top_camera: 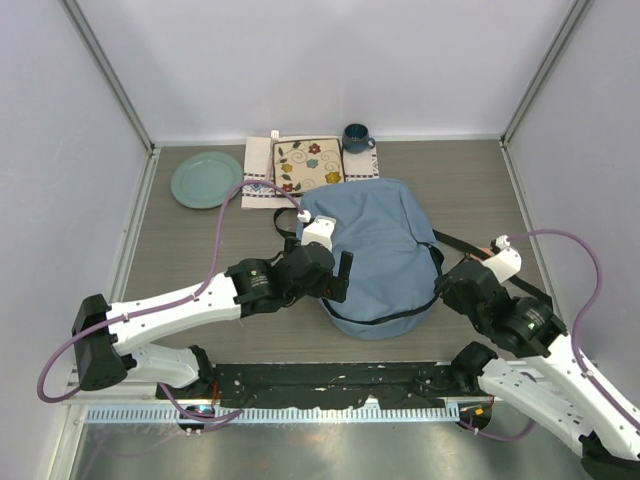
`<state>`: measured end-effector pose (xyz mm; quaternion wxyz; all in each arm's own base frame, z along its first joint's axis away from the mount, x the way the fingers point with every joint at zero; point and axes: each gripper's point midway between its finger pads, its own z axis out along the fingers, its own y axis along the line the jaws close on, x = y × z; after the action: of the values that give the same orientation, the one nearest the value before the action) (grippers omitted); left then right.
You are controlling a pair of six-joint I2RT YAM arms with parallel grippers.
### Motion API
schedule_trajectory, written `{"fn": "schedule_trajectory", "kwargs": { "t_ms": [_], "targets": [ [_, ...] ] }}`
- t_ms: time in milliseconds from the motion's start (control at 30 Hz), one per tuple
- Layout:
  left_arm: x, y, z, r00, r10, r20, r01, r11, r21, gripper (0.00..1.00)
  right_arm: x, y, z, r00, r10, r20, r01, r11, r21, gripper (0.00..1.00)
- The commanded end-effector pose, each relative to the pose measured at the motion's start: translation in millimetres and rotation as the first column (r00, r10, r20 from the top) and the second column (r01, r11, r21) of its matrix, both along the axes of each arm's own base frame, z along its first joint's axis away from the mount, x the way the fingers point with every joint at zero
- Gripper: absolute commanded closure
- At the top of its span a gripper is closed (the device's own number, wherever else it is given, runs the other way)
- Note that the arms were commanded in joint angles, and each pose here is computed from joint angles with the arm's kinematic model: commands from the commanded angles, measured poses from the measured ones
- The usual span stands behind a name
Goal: Pack the student bag
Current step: Zip the student bag at the center of the board.
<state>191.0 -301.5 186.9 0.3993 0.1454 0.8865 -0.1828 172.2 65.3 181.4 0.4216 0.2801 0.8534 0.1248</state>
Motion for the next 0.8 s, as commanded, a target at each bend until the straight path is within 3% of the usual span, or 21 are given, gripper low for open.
{"fn": "schedule_trajectory", "kwargs": {
  "t_ms": [0,533,733,767],
  "targets": [
    [6.2,-4.0,18.9,0.999,0.019,0.028,-0.017,0.998,-0.055,0.0,-3.2,-1.8,-20.8,0.998,-0.01,-0.061,0.008,0.999,-0.034,0.61],
    [5.0,-0.1,18.9,0.999,0.028,0.028,-0.026,0.998,-0.063,0.0,1.4,12.8,-52.5,0.99,0.01,-0.139,-0.016,0.999,-0.043,0.64],
    [3.8,-2.6,10.8,1.0,0.018,0.009,-0.018,0.999,-0.047,0.0,3.4,16.1,-53.7,0.992,0.013,-0.124,-0.016,1.0,-0.021,0.8],
    [3.0,-3.5,9.3,1.0,0.015,0.005,-0.015,0.999,-0.046,0.0,2.8,17.3,-55.4,0.992,0.017,-0.127,-0.019,1.0,-0.015,0.88]
  ]
}}
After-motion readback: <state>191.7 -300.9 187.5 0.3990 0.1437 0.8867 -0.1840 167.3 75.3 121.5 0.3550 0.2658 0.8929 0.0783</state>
